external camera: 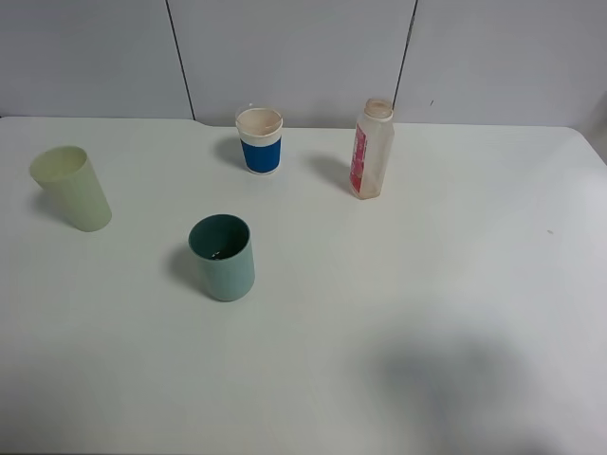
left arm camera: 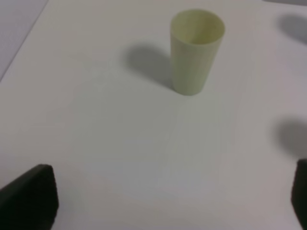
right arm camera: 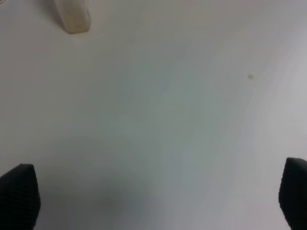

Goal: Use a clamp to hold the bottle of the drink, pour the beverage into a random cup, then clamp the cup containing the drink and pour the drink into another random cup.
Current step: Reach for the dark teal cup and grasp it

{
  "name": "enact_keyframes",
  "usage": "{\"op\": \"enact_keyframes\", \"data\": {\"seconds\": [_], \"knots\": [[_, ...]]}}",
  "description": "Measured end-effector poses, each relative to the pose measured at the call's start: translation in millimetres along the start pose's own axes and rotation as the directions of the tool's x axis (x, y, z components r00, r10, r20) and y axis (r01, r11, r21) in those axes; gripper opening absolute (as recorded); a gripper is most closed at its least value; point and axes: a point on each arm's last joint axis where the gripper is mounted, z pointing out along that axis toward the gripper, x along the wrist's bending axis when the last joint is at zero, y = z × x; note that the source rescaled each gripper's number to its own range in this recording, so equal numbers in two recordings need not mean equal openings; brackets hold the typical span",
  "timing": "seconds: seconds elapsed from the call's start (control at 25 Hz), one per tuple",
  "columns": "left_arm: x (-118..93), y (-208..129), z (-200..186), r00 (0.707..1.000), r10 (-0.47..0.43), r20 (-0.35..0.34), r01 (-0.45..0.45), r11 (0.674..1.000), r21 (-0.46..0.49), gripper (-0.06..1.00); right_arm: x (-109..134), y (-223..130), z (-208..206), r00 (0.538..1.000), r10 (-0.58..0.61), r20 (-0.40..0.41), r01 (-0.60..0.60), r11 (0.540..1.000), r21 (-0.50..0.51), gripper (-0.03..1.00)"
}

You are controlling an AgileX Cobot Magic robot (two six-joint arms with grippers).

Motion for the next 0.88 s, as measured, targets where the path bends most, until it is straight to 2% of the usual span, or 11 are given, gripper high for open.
{"op": "enact_keyframes", "data": {"seconds": [0.12, 0.64, 0.88], "knots": [[0.0, 0.0, 0.0, 1.000, 0.000, 0.000, 0.000, 1.000, 0.000, 0.93, 1.7, -0.1, -0.1, 1.000, 0.014, 0.014, -0.014, 1.000, 0.001, 1.00], [0.0, 0.0, 0.0, 1.000, 0.000, 0.000, 0.000, 1.000, 0.000, 0.93, 0.1, -0.3, -0.5, 0.964, 0.143, 0.223, -0.143, 0.990, -0.018, 1.00], [0.0, 0.0, 0.0, 1.000, 0.000, 0.000, 0.000, 1.000, 0.000, 0.93, 0.0, -0.4, -0.5, 0.961, 0.150, 0.233, -0.149, 0.989, -0.020, 1.00]]}}
